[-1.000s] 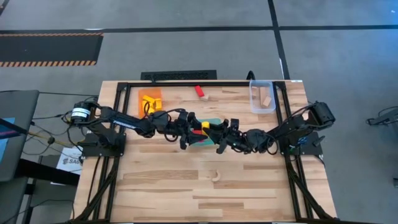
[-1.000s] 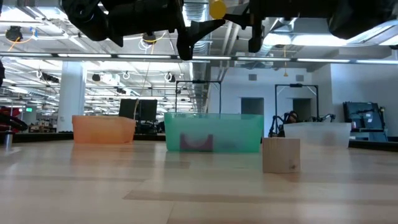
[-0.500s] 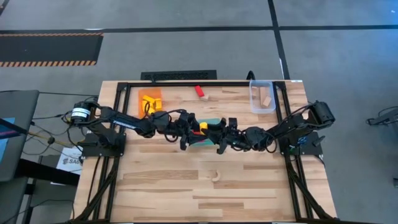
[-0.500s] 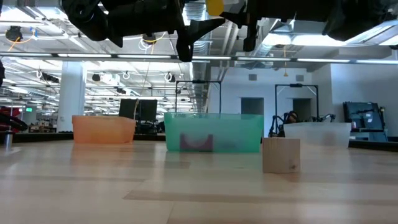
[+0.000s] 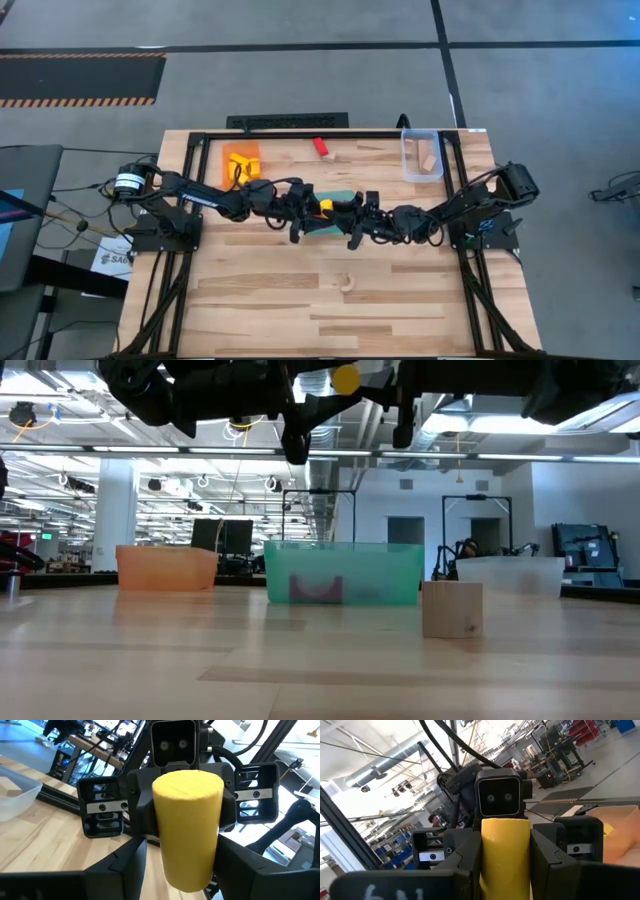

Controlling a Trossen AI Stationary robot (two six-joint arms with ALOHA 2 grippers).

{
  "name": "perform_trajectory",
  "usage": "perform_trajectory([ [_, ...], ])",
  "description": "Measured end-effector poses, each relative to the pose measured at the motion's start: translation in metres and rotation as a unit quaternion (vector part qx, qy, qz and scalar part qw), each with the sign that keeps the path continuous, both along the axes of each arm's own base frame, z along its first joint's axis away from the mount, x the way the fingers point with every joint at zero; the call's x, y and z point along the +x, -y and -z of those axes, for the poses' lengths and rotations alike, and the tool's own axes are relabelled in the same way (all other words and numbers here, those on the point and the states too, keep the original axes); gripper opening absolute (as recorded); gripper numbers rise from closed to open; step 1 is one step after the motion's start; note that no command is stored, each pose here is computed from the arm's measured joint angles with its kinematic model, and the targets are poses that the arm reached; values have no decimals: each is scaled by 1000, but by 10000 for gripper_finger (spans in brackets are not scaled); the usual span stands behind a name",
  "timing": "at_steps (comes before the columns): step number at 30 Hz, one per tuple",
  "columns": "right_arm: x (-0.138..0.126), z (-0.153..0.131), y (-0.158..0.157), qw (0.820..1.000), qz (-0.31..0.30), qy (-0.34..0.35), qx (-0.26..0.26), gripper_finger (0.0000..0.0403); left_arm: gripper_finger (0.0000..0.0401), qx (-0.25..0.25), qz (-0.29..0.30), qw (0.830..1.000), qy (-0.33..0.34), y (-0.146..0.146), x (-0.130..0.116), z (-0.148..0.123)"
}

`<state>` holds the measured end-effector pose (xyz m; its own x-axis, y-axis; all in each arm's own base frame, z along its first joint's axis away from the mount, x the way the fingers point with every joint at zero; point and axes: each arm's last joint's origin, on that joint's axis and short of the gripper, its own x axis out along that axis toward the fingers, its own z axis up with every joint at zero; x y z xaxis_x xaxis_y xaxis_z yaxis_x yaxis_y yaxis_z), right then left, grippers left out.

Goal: Sort & place blocks by color
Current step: Put the yellow block into the orange bin

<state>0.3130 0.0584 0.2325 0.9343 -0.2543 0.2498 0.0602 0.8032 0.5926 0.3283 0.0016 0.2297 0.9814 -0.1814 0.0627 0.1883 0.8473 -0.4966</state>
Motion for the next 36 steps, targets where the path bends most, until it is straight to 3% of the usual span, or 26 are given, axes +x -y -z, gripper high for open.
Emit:
perform_trajectory([
  [8, 0, 4, -5, 1000, -8, -20, -12, 110, 105, 3, 7, 1000, -18, 1, 0, 4],
  [12, 0, 5, -7, 1000, -11, -25, -12, 113, 104, 9, 8, 1000, -20, 1, 0, 4],
  [21, -1, 5, -9, 999, -18, -32, 6, 277, 104, 43, 7, 998, -44, -4, -2, 6],
  [26, -9, -4, -7, 997, -18, -72, -4, 312, 104, 75, -11, 993, -85, -18, -15, -3],
  [32, -26, -20, -3, 992, -20, -126, -19, 306, 104, 138, -53, 972, -185, -38, -45, -11],
  [36, -35, -23, 0, 986, -17, -165, -20, 302, 104, 165, -104, 942, -272, -55, -70, -12],
])
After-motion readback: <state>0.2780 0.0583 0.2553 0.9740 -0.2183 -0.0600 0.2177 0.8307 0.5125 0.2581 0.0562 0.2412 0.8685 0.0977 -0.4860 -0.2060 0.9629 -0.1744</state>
